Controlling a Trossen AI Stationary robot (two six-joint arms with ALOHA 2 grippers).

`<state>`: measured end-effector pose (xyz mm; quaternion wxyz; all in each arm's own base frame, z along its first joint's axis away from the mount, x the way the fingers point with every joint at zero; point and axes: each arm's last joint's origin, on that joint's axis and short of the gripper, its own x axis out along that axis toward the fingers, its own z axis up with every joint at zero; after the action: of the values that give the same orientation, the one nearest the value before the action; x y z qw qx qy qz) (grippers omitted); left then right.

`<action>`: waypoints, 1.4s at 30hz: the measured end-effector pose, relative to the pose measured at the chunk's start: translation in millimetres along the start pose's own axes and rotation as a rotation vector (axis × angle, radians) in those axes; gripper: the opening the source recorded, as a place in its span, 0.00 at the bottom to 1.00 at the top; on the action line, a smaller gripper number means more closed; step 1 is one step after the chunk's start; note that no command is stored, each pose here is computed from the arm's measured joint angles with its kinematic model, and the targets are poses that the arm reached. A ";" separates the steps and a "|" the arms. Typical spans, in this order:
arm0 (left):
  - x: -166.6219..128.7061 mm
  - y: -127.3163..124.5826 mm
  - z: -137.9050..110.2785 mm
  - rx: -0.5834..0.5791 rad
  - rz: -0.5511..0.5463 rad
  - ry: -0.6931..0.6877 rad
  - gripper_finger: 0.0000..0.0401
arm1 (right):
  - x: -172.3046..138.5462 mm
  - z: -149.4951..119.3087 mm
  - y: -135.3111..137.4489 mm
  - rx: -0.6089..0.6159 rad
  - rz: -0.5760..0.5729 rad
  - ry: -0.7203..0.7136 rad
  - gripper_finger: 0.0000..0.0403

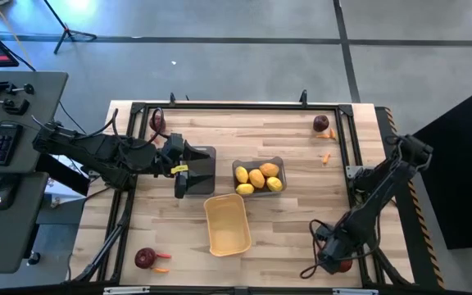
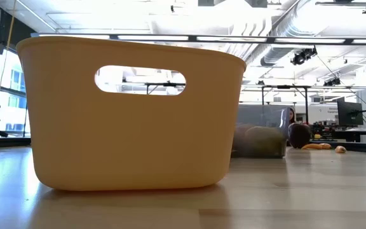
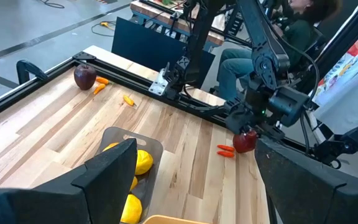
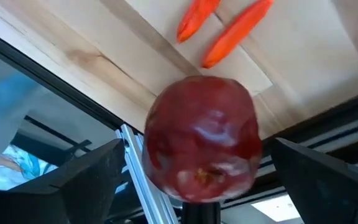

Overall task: Sort produce into baskets
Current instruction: Put the apple into the yellow bin

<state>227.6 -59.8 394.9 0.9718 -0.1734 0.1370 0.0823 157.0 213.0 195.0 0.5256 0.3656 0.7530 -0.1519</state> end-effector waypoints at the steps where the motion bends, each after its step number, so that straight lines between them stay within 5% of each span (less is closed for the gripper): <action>1: 0.0 0.0 0.0 0.000 0.000 0.000 0.78 | 1.7 0.7 1.0 0.000 0.000 -0.001 0.98; 16: 0.0 0.1 0.0 -0.002 0.000 0.000 0.78 | 33.8 9.3 6.8 -0.006 -0.110 0.064 0.97; 25: 0.0 0.1 0.0 0.000 0.000 0.000 0.78 | 25.6 4.0 11.4 -0.053 -0.082 0.119 0.72; 34: -6.9 1.2 2.6 0.019 -0.030 -0.003 0.78 | -55.8 12.4 27.0 -0.136 0.180 -0.339 0.72; 42: -22.1 0.7 7.2 -0.037 -0.092 -0.020 0.78 | -98.7 78.3 49.7 -0.361 0.405 -0.650 0.73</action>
<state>208.1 -59.0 407.7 0.9724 -0.1968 0.1177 0.0418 263.4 160.5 260.3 0.8105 0.3413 0.4757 -0.0187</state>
